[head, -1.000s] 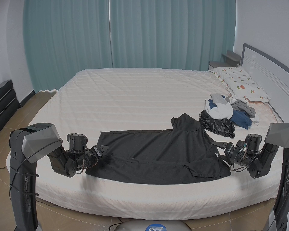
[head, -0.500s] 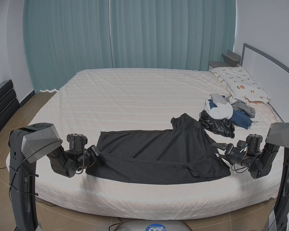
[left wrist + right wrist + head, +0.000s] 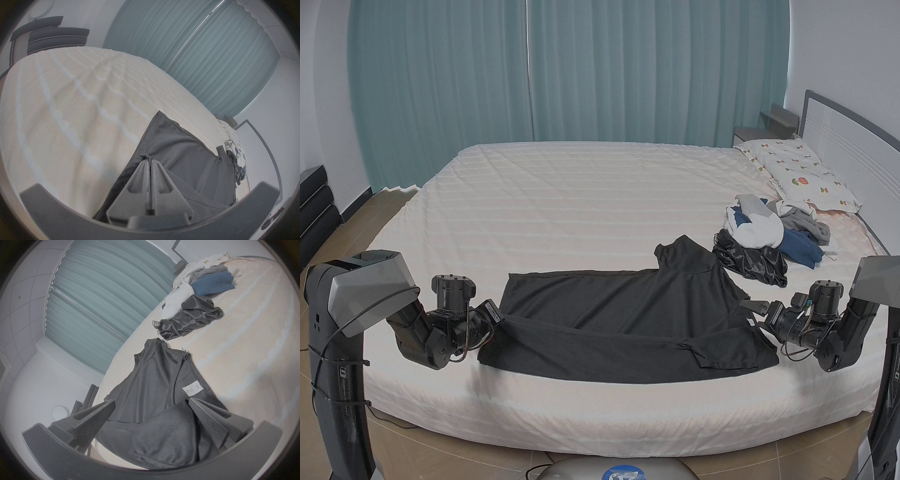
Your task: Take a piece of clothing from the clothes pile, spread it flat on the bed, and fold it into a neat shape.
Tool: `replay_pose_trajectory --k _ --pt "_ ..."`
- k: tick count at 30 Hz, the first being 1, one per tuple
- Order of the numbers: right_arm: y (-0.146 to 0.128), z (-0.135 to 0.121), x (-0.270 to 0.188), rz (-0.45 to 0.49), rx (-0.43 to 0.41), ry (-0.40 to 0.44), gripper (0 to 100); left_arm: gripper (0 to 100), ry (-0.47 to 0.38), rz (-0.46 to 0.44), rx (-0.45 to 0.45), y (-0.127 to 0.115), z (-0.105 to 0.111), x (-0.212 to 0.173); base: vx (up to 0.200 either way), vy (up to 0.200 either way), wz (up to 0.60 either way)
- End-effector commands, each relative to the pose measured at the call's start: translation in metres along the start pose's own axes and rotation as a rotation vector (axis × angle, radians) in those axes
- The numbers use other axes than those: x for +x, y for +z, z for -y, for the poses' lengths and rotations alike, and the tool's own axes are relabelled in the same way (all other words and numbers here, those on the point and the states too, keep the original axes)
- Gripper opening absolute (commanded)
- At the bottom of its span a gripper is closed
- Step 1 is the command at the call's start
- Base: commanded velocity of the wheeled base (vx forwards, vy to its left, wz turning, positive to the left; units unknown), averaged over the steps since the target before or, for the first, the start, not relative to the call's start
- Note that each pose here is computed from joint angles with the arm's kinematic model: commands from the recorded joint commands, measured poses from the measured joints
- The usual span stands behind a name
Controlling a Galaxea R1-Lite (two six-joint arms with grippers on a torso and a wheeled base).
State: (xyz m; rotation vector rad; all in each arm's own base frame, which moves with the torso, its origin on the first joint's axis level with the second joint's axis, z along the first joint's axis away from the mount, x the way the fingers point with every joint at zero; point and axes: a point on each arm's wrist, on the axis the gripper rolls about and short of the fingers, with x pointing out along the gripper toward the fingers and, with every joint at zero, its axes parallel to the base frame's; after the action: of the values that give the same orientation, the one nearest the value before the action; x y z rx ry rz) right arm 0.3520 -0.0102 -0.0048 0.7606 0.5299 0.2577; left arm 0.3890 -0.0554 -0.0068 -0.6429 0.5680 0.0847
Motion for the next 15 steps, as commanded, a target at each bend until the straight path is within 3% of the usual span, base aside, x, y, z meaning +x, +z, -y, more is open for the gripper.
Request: replay_pose_trajectory --k 1,7,15 --pt "-0.009 0.009 0.007 -0.022 -0.002 -0.025 100 0 -0.001 0.001 -0.005 0.001 0.001 -0.003 0.0 0.0 0.0" --pt "-0.017 0.019 0.028 0.019 -0.06 -0.107 100 0 0.001 -0.001 -0.007 0.0 0.0 -0.003 0.0 0.0 0.0" --pt "-0.022 0.02 0.037 0.015 -0.083 -0.098 100 0 0.002 -0.002 -0.007 0.0 -0.001 -0.003 0.0 0.0 0.0"
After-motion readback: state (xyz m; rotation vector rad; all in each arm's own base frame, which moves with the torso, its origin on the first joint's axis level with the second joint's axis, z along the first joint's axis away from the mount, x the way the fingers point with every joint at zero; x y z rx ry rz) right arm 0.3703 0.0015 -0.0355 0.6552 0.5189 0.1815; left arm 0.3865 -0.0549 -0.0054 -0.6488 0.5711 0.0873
